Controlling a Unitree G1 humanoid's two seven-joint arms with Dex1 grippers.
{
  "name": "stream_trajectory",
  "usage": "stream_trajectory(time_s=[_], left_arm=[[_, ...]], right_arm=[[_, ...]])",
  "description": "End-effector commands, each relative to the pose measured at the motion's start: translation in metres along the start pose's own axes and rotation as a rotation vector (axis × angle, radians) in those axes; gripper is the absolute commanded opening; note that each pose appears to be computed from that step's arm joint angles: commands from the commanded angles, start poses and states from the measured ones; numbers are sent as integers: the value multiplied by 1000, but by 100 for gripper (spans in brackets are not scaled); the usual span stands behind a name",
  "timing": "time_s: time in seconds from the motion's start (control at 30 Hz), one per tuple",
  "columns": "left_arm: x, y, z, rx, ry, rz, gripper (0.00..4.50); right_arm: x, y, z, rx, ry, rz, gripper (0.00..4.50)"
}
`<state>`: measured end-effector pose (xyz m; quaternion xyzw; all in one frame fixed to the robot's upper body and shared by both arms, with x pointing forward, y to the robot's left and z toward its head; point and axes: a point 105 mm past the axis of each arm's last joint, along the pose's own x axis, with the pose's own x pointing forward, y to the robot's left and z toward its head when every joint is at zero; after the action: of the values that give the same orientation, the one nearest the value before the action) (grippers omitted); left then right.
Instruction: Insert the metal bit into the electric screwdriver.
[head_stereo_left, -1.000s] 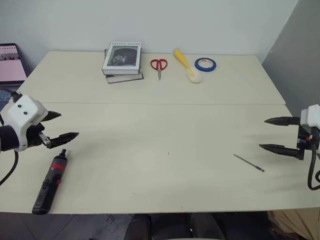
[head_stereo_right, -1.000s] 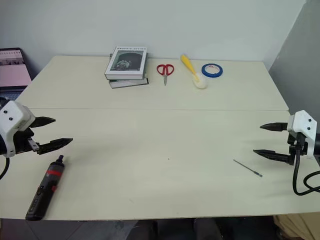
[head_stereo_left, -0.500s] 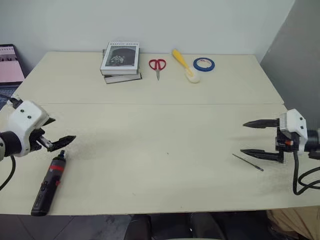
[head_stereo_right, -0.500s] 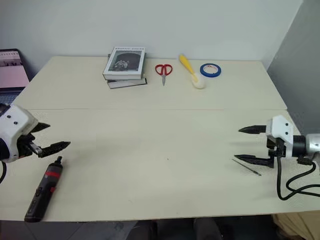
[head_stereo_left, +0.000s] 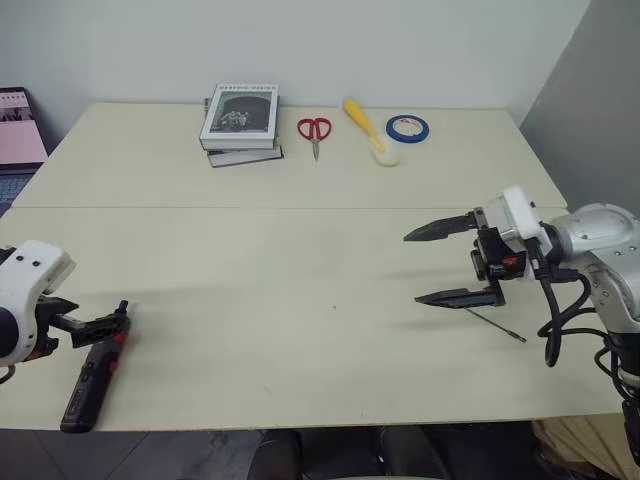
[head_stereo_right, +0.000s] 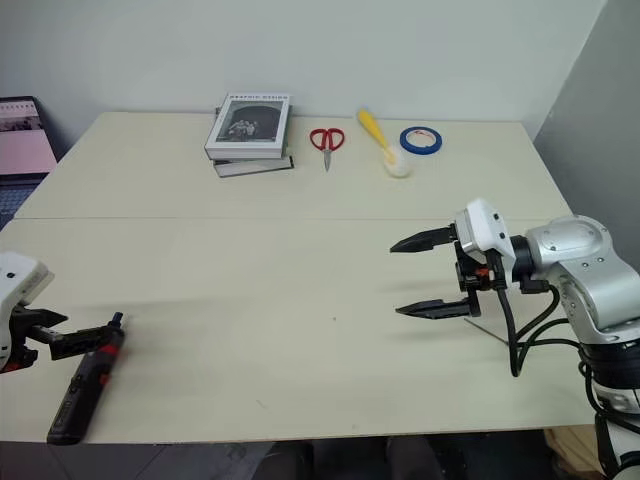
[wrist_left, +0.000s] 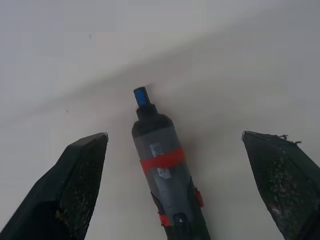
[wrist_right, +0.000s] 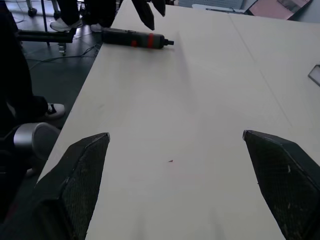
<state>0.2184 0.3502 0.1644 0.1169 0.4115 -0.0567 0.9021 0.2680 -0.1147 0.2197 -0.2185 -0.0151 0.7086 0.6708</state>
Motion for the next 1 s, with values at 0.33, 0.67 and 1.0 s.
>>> stream_trajectory(time_s=[0.33, 0.67, 1.0], left_arm=[[25, 16, 5, -159, 115, 34, 450], [29, 13, -11, -207, 213, 25, 450], [40, 8, -17, -197, 225, -10, 450]], right_arm=[[19, 0, 21, -121, -24, 196, 450], [31, -7, 21, -162, -11, 235, 450], [28, -11, 32, -139, -58, 202, 450]])
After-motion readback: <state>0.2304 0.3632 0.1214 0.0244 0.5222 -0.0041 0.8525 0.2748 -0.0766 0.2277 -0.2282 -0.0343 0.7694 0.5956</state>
